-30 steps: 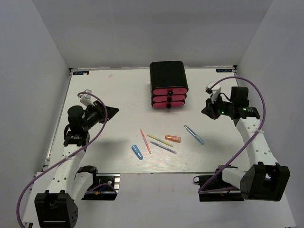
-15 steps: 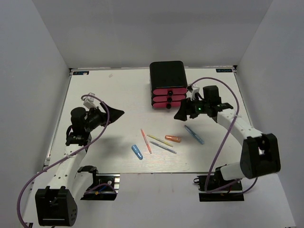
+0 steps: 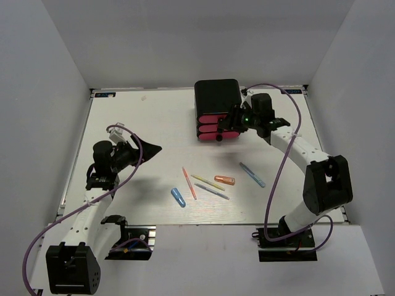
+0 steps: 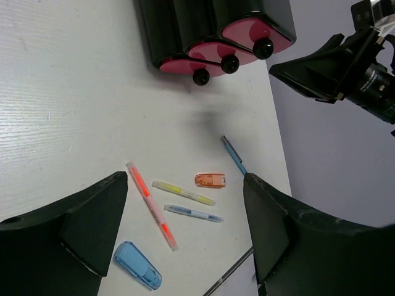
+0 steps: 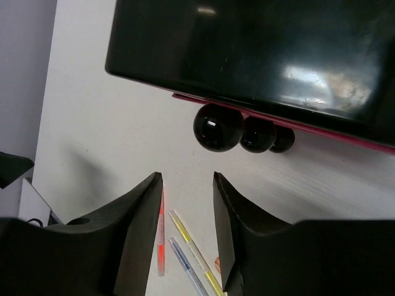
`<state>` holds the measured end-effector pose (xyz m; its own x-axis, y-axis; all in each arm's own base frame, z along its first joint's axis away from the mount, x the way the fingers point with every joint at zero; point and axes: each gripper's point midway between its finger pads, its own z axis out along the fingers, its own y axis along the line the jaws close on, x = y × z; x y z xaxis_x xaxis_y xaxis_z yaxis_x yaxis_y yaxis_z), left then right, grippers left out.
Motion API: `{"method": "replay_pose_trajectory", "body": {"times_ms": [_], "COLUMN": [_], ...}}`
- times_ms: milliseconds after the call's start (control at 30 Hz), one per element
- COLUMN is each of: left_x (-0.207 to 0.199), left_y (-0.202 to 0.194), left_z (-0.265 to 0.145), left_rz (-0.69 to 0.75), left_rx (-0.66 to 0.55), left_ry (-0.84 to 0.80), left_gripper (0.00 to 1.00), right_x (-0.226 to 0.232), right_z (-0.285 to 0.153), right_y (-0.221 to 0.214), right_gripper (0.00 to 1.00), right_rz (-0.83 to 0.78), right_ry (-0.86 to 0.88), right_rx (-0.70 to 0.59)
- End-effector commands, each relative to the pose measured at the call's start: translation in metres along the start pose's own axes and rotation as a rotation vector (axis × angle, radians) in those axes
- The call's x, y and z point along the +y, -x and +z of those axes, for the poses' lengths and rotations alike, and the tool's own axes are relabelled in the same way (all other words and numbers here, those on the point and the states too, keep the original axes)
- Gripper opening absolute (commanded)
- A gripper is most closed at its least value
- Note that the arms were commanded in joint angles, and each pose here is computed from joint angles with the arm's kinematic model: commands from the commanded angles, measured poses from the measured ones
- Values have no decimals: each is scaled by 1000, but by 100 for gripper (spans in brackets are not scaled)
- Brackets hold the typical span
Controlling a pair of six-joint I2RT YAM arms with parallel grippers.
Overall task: Sort the stationery into containers
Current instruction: Open the drawer
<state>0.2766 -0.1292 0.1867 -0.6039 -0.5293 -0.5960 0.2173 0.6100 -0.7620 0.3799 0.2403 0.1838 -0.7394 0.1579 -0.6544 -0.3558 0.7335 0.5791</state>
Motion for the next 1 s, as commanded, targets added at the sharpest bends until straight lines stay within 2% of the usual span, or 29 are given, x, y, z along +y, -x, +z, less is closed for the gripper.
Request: {"method": "replay_pose_trajectory", "body": {"times_ms": [0, 200, 433, 967], "left_x": [-1, 3, 4, 6], "left_y": [1, -4, -3, -6], "left_z": [0, -1, -2, -4], "left_rz": [11, 1, 10, 4], "left_rx": [-9, 2, -4, -3], "left_ry": [-4, 6, 13, 25], "left_gripper": [85, 85, 85, 85], "right_x": [10, 10, 0, -10], "right_z": [10, 19, 27, 35], "right_y": [14, 24, 33, 35], "right_gripper": [44, 42, 50, 52], "right_rz": [34, 30, 32, 25], "right_ry": [-4, -35, -95, -132], "right_rx": [-52, -86, -112, -113]}}
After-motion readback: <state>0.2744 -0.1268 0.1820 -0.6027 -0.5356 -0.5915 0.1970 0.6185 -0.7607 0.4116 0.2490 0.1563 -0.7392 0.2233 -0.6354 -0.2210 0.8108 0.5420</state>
